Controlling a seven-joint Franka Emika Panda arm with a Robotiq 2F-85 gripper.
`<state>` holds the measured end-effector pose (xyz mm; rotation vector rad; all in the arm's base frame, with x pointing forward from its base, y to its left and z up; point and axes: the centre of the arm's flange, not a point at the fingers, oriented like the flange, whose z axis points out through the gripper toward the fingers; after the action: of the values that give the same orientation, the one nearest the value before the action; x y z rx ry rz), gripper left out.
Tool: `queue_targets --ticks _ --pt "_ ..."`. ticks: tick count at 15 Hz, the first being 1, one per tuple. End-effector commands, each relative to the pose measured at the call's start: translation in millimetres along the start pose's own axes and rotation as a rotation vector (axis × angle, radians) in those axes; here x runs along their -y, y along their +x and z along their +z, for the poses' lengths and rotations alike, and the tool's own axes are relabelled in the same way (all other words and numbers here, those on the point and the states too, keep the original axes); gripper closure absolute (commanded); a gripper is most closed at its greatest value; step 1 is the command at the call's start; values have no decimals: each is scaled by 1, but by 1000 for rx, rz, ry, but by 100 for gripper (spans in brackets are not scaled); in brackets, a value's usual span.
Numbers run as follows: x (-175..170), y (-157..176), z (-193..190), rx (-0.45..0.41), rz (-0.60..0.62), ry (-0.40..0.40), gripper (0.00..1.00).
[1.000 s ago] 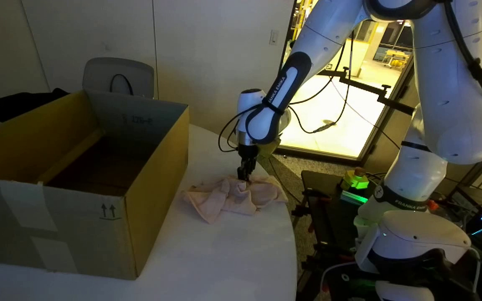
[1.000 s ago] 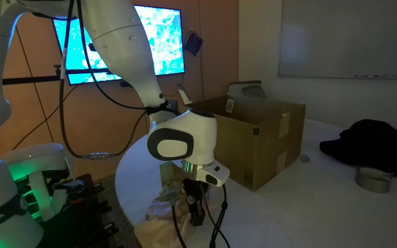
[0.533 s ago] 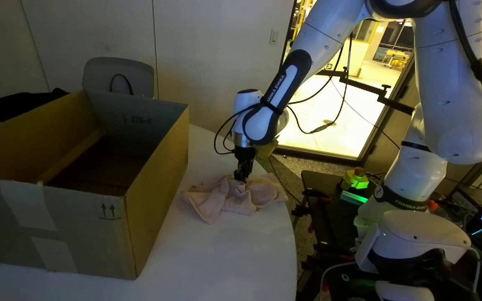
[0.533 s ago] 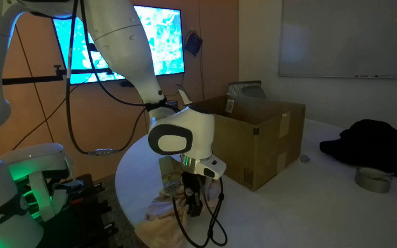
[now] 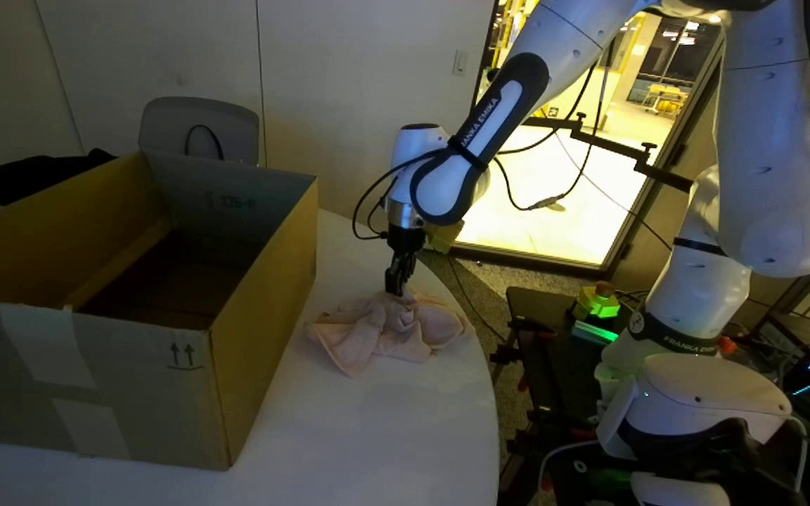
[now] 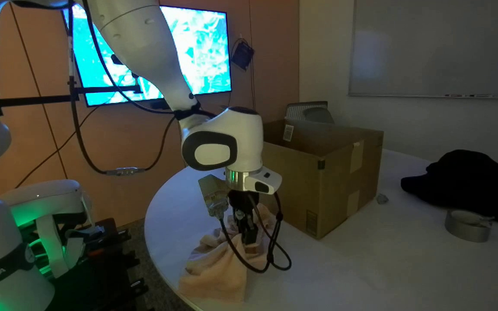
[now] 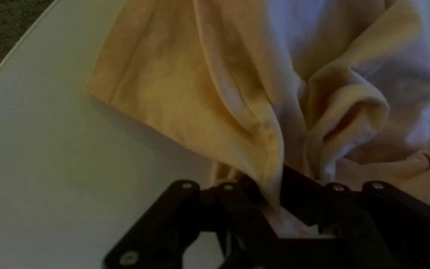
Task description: Put the marker in the shirt, fold the shirt then put it in the box
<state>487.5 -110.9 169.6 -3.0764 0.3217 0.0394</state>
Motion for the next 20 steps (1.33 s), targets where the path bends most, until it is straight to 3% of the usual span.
queue_targets --ticks 1,6,10,13,14,15,17,20 --pt "28 -19 -39 -72 -80 4 97" --pt "92 -34 -50 -94 -222 8 97" --pt "159 -47 -14 -59 -309 -29 97" --pt "188 -57 13 -5 -339 -69 97" --pt "193 -61 21 13 -347 -83 92" --pt "196 -64 28 22 -346 -94 64" --pt "198 -69 35 39 -344 -102 58" --pt "197 -74 34 54 -348 -106 33"
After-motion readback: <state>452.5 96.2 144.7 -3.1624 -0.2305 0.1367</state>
